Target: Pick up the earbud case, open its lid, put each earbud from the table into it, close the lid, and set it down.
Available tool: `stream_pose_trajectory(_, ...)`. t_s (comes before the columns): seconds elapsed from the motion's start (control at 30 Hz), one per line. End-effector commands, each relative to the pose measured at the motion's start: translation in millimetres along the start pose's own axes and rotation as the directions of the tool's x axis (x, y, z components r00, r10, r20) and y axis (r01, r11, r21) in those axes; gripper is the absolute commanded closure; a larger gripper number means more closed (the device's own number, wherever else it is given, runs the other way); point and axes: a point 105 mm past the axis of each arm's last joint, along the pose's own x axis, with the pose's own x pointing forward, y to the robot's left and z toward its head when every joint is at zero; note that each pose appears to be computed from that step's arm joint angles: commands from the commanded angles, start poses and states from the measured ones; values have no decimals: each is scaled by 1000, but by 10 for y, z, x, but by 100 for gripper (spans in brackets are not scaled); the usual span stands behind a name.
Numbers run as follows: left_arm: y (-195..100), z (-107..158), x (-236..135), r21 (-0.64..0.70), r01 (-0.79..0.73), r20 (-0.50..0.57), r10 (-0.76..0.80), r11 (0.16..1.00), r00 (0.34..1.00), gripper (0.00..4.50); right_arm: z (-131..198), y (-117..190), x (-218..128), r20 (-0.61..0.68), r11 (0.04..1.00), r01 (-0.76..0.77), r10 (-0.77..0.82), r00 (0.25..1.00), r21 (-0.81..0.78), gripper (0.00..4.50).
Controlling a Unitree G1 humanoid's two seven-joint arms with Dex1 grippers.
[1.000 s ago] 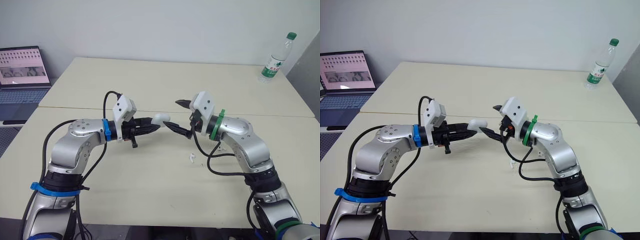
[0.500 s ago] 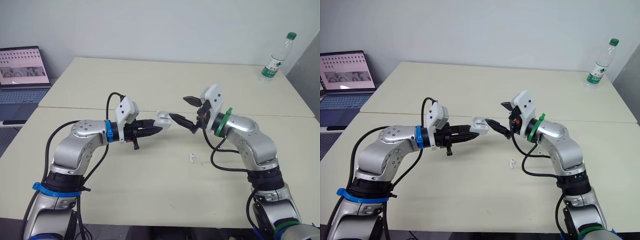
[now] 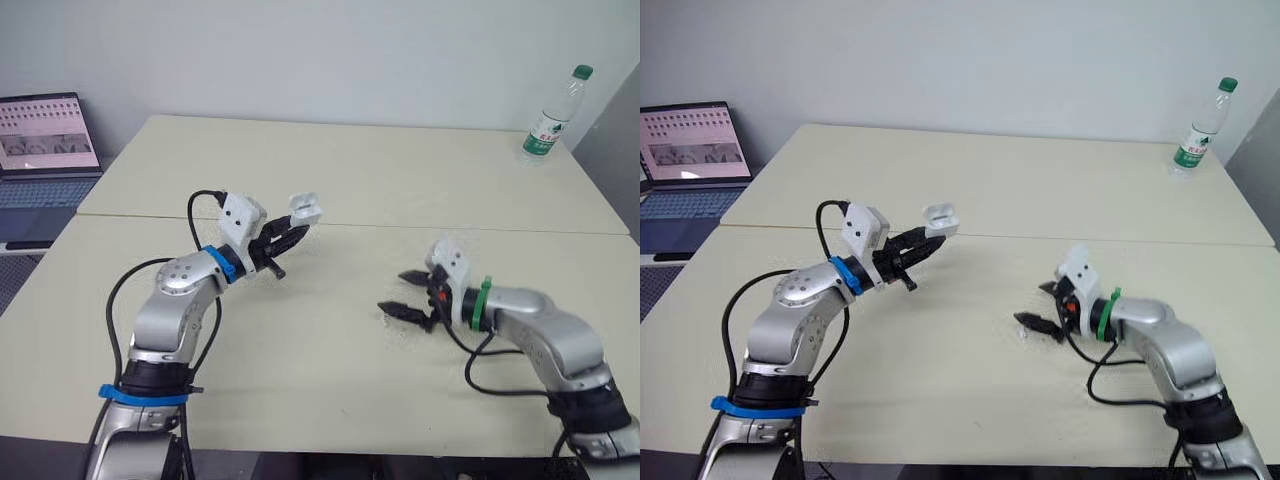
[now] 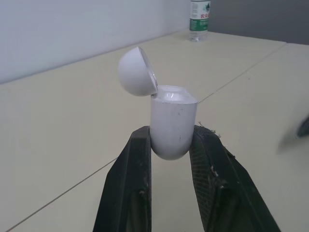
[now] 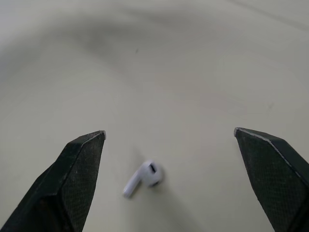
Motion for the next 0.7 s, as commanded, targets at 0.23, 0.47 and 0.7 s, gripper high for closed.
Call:
stream_pose_trajectory(0.23,-18,172,-77,39,-45,61,43,998,997,375,-199,120,54,-61,998,-16,13,998,-55,3)
stream_pose_trajectory(0.47,-5,202,-90,45,-51,64,48,998,997,375,-176,225,122,-68,994,-100,98,993,-31,135)
stream_pose_trajectory(0.7,21,214,-86,53,-54,65,50,997,997,375,-193,209,159,-93,992,-125,122,988,-24,167)
